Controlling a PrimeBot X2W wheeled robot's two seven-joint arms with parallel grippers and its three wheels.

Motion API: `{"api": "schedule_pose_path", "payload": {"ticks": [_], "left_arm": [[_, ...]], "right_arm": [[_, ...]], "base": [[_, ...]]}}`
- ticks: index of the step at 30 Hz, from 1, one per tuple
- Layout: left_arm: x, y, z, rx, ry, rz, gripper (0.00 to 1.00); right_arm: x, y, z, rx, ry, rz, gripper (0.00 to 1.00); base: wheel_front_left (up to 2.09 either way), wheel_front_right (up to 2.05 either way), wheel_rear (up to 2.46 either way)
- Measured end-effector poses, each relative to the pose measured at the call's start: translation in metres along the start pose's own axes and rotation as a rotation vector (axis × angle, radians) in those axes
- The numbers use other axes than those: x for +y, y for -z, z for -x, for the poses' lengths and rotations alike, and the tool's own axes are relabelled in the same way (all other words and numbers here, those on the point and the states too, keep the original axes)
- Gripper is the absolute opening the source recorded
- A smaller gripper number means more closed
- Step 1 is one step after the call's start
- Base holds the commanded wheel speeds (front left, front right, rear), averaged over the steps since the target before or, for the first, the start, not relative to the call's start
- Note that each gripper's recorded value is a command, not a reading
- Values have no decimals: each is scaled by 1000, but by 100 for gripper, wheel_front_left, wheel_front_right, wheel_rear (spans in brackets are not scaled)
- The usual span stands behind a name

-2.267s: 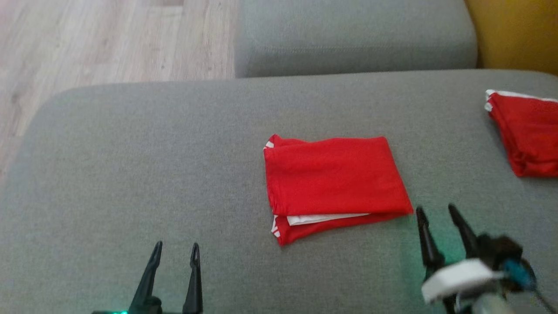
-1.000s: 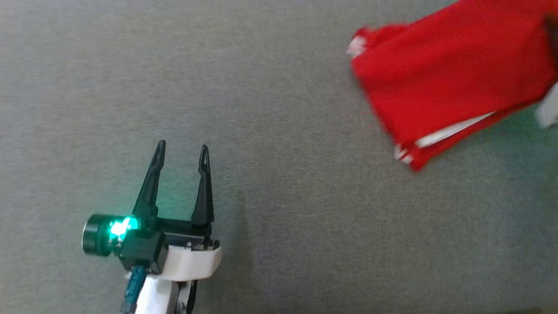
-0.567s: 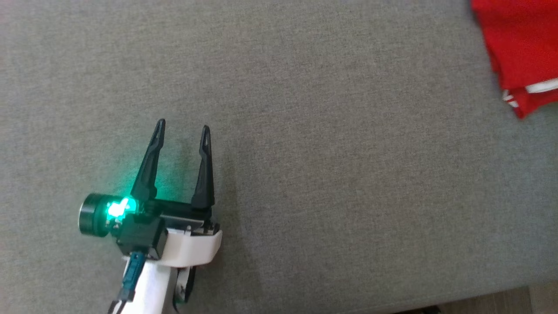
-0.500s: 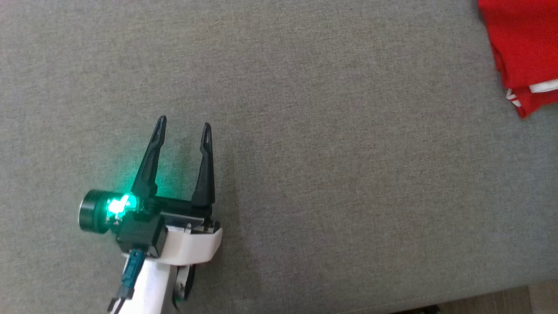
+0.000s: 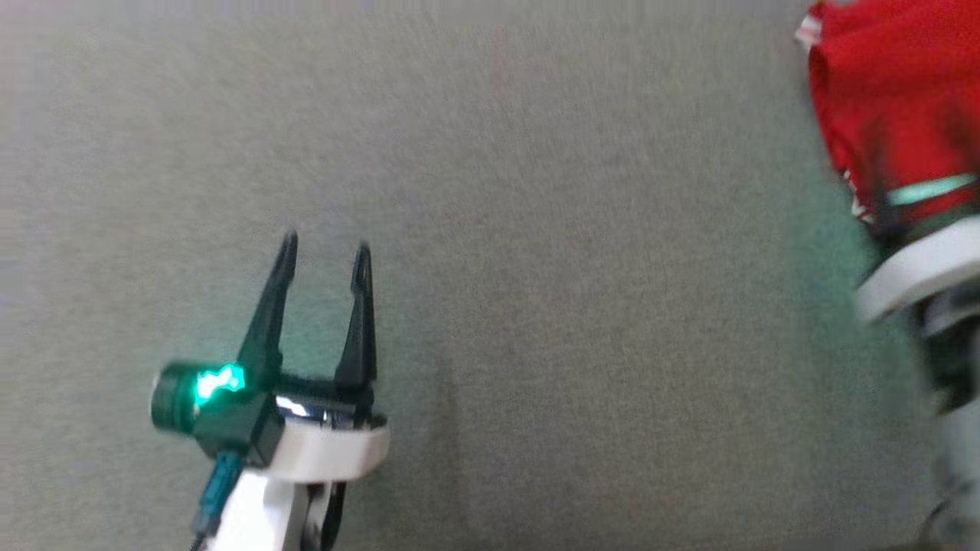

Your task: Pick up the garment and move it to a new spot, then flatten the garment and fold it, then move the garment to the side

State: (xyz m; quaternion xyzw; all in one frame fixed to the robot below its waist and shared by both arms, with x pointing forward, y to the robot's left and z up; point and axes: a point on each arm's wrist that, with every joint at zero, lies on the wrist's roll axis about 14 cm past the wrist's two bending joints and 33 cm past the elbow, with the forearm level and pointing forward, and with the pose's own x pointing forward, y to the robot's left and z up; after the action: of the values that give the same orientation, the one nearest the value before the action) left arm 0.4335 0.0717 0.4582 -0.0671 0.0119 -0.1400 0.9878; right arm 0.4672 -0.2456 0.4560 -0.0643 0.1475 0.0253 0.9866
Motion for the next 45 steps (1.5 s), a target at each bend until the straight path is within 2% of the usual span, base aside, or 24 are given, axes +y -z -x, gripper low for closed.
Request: {"api": "schedule_pose_path", "payload": {"ticks": [6, 8, 12, 16, 20, 25, 32, 33, 39, 45], "left_arm": [[15, -13, 45, 2, -87, -14, 100], [19, -21, 59, -14, -110, -16, 100], [27, -27, 93, -25, -164, -16, 100], [31, -29, 122, -33, -204, -19, 100], [37, -35, 133, -57, -230, -24, 100], [38, -38, 140, -69, -242, -26, 100], [37, -39, 140, -68, -236, -48, 100], [37, -39, 139, -66, -236, -62, 0], [38, -7, 150, 35, -247, -43, 0], [41, -4, 150, 46, -262, 32, 0]], "right_arm": [[82, 23, 34, -73, -177, -143, 100], [99, 25, 47, -115, -195, -194, 100], [123, 25, 74, -154, -233, -210, 100], [130, -11, 99, -289, -234, -210, 100], [131, -23, 115, -346, -227, -209, 100], [130, -9, 130, -324, -209, -216, 100], [131, -7, 133, -318, -204, -225, 100], [130, -6, 133, -319, -202, -226, 0], [133, 30, 137, -205, -197, -244, 0], [130, 34, 137, -190, -182, -318, 0]], "base": [[0, 0, 0], [0, 0, 0], [0, 0, 0], [0, 0, 0], [0, 0, 0], [0, 0, 0], [0, 0, 0], [0, 0, 0], [0, 0, 0], [0, 0, 0]]}}
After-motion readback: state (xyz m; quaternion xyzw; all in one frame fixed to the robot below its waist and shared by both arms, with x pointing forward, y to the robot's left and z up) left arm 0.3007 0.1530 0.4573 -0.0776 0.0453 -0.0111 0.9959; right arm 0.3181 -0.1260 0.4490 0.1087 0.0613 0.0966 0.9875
